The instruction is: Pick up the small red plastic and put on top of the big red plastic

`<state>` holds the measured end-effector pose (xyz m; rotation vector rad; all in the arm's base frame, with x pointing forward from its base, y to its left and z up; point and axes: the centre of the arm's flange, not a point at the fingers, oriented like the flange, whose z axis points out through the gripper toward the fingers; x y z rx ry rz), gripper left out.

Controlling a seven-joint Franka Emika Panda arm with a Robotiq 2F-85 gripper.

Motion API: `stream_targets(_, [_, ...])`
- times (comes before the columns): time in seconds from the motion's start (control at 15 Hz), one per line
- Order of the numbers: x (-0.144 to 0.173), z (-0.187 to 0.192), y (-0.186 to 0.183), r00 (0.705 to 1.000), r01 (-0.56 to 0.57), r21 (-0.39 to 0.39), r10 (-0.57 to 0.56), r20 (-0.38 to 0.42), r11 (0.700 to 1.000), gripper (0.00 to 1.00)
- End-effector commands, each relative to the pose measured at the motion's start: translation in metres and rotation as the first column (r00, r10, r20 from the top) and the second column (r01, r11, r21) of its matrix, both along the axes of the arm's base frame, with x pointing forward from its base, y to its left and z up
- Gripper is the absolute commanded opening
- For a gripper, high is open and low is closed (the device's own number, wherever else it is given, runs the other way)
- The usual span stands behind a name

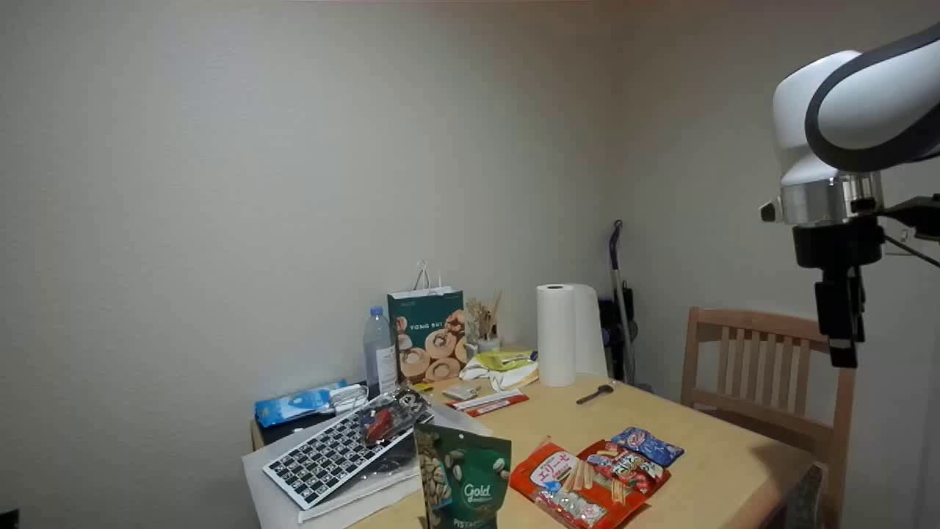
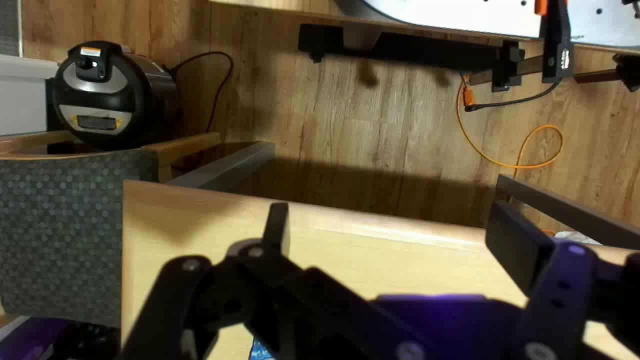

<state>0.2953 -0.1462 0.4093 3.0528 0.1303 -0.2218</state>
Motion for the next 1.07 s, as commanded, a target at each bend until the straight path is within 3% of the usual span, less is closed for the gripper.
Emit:
stream_targets(0.0, [0.0,0.0,0.0,1.0,0.0,0.0,0.0,0.0,1.0,1.0])
stream_targets(0.33, [0.0,0.0,0.0,1.0,0.0,0.0,0.0,0.0,1.0,1.0])
stream_targets(0.53, [0.02,-0.008,0.007,1.0,-0.019,0.012,0.019,-0.003,1.0,1.0])
stream_targets(0.73, [0.058,-0.014,0.02,0.979,-0.191,0.018,0.192,-0.073,0.981,1.0])
stream_targets(1.0, [0.105,-0.018,0.041,0.929,-0.344,0.007,0.341,-0.147,0.939,1.0])
